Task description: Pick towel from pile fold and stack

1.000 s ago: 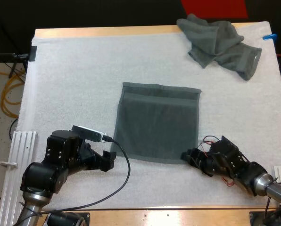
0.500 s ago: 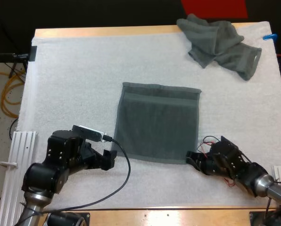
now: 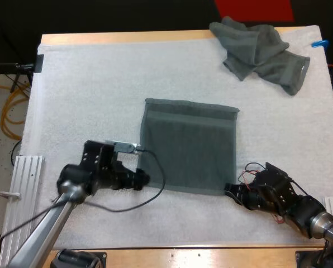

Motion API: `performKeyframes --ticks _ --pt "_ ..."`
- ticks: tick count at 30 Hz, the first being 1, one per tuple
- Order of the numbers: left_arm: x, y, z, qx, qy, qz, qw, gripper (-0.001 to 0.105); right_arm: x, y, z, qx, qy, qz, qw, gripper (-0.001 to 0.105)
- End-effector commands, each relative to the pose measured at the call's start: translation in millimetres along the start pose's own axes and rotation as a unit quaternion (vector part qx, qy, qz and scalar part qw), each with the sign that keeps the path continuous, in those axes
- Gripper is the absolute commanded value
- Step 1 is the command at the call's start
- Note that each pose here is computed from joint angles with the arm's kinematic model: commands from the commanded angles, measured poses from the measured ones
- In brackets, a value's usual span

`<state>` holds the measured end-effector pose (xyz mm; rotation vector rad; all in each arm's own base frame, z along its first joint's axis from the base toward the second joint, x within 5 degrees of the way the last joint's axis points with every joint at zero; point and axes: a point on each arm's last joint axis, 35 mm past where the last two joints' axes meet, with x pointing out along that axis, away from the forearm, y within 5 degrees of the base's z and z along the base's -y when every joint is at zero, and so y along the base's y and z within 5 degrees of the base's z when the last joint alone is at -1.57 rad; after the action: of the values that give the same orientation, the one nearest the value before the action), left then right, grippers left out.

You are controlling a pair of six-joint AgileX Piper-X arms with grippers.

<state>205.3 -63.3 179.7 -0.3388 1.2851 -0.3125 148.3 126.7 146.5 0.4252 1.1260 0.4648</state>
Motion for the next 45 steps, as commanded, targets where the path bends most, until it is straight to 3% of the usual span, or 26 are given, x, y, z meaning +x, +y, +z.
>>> performKeyframes --ticks 1,7,11,17,19,21,28,31,35,38,41,45 --pt "8 0 3 -0.01 0.009 -0.02 0.9997 0.08 -1 0 -1 -0.005 0.001 -0.003 1.0 0.0" --pt "41 10 5 -0.054 0.064 -0.033 0.996 0.078 -1 0 -1 -0.005 0.001 -0.003 1.0 0.0" --pt "50 11 6 -0.066 0.077 -0.054 0.9934 0.066 -1 0 -1 -0.005 0.001 -0.003 1.0 0.0" --pt "51 11 7 -0.073 0.075 -0.057 0.9929 0.027 -1 -1 -1 -0.005 0.005 -0.006 1.0 0.0" --pt "51 11 7 -0.074 0.078 -0.056 0.9927 0.009 -1 -2 -2 -0.012 0.009 -0.01 1.0 0.0" --pt "50 11 6 -0.07 0.08 -0.055 0.9928 0.0 -1 -2 -3 -0.022 0.014 -0.013 1.0 0.0" --pt "9 -3 -15 -0.04 0.118 -0.058 0.9905 0.0 -28 7 -2 -0.053 0.043 -0.029 0.997 0.0" --pt "-13 -14 -24 -0.018 0.097 -0.072 0.9925 0.0 -46 14 0 -0.07 0.028 -0.022 0.997 0.0" --pt "-27 -19 -22 -0.023 0.055 -0.087 0.9944 0.0 -58 19 4 -0.062 0.001 -0.01 0.998 0.0" --pt "-25 -17 -9 -0.053 0.015 -0.097 0.9937 0.0 -55 19 8 -0.035 -0.027 -0.025 0.999 0.0" --pt "-17 -10 7 -0.094 -0.009 -0.12 0.9882 0.0 -46 20 17 -0.02 -0.053 -0.028 0.998 0.0" --pt "2 1 27 -0.137 -0.012 -0.176 0.9749 0.0 -29 10 37 0.012 -0.087 -0.031 0.996 0.0"
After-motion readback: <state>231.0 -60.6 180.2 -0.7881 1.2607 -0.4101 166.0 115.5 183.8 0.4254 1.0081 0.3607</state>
